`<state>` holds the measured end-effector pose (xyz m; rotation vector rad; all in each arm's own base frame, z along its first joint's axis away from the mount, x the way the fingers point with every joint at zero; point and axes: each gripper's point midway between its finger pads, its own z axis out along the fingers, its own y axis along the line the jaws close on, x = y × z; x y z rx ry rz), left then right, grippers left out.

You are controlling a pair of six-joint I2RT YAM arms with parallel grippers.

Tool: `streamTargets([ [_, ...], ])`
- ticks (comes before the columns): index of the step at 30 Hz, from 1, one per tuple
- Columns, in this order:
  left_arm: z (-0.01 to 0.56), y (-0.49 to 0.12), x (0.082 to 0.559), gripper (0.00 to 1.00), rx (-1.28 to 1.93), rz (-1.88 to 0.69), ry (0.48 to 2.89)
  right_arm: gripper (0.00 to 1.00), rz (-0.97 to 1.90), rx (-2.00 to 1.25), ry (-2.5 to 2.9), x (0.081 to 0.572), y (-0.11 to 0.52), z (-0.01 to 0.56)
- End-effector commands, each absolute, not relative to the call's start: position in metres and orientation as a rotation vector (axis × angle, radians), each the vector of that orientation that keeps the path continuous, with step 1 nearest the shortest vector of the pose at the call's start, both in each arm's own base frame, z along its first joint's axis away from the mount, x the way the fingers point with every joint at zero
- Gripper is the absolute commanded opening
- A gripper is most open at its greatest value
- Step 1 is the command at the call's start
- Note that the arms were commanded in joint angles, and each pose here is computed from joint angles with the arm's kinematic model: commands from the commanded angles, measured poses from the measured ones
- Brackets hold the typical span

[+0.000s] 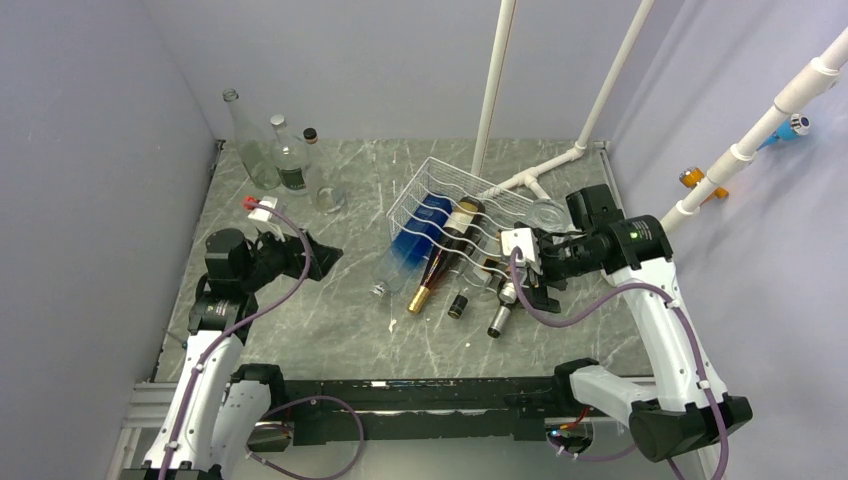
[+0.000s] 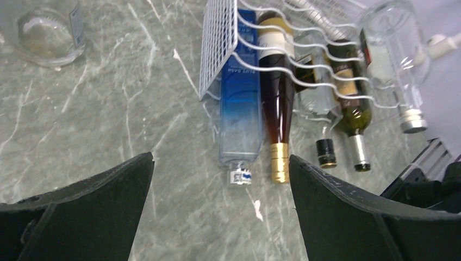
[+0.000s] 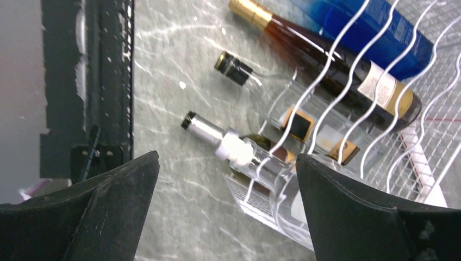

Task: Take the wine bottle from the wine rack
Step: Place the wine bottle at the center of the board, then pick up the wine bottle from the wine rack.

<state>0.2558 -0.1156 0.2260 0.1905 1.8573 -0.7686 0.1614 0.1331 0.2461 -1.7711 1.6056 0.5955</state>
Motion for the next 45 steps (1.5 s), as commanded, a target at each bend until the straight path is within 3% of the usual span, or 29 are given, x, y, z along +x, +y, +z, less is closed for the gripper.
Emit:
streamTargets([
  [1, 0.232, -0.105, 0.258, 1.0, 0.258, -0.65, 1.852, 1.0, 0.396, -1.858, 1.597, 0.186, 0.115, 0.247],
  [23, 0.226, -0.096, 0.26, 0.99, 0.223, -0.592, 1.871, 1.0, 0.153, -2.172, 1.228, 0.227, 0.114, 0.274],
  [45, 0.227, -0.095, 0.259, 1.0, 0.22, -0.592, 1.865, 0.98, 0.298, -2.503, 1.196, 0.204, 0.124, 0.183],
])
